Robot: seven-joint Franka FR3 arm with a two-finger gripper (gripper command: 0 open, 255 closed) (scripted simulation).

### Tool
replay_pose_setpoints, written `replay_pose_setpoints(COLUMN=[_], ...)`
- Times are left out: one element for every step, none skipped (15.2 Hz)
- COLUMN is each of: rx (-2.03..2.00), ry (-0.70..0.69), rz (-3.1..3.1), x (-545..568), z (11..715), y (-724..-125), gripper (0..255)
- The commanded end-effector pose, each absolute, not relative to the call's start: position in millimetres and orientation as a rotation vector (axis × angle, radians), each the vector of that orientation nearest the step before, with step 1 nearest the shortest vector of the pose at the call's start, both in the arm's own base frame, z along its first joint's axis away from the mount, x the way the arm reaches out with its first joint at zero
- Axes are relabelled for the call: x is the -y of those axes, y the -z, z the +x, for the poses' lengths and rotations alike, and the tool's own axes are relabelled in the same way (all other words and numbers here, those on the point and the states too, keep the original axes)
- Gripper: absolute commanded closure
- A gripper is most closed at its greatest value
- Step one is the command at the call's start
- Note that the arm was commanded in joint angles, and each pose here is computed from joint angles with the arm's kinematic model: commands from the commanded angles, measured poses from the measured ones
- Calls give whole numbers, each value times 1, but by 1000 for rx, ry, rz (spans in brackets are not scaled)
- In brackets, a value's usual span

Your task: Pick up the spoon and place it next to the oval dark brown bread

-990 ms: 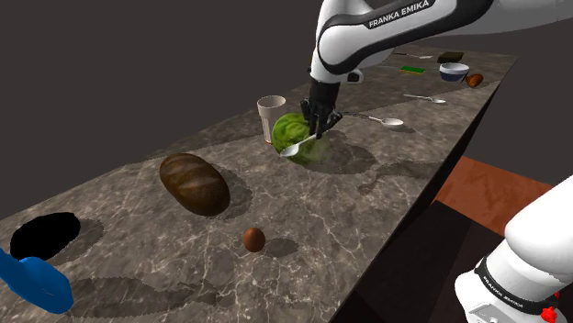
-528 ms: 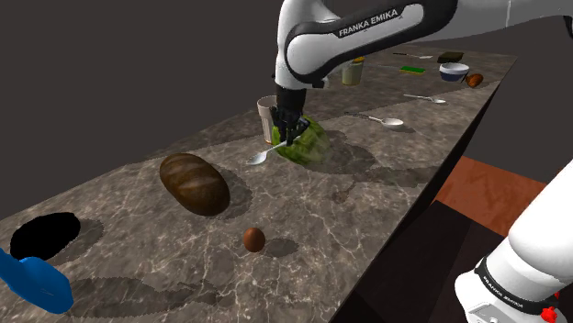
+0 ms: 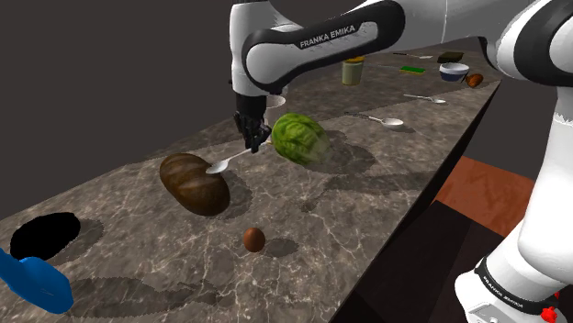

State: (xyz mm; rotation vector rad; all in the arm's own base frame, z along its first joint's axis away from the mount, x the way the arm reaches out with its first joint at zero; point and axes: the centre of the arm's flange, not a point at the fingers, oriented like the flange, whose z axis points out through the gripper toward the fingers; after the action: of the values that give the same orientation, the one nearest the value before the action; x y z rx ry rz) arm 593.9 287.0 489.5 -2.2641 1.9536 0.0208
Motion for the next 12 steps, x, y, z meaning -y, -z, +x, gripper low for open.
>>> replay_pose_setpoints(rx=[-1955, -1955, -1955, -1955, -1955, -1955, -1955, -1955, -1955, -1955, -1955, -1955], ry=[-20, -20, -20, -20, -20, -20, -20, -20, -20, -20, -20, -20], rz=[-2263, -2263, -2263, -2263, -2263, -2263, -2263, -2263, -2263, -2263, -2263, -2263], x=[-295, -295, -295, -295, -295, -295, -295, -295, -295, -295, -295, -295], z=[595, 595, 595, 595, 595, 595, 595, 595, 595, 595, 595, 595], y=[-480, -475, -470, -465, -459, -454, -449, -443, -438, -433, -428, -422], gripper=[255, 255, 255, 255, 255, 255, 255, 255, 255, 255, 255, 255])
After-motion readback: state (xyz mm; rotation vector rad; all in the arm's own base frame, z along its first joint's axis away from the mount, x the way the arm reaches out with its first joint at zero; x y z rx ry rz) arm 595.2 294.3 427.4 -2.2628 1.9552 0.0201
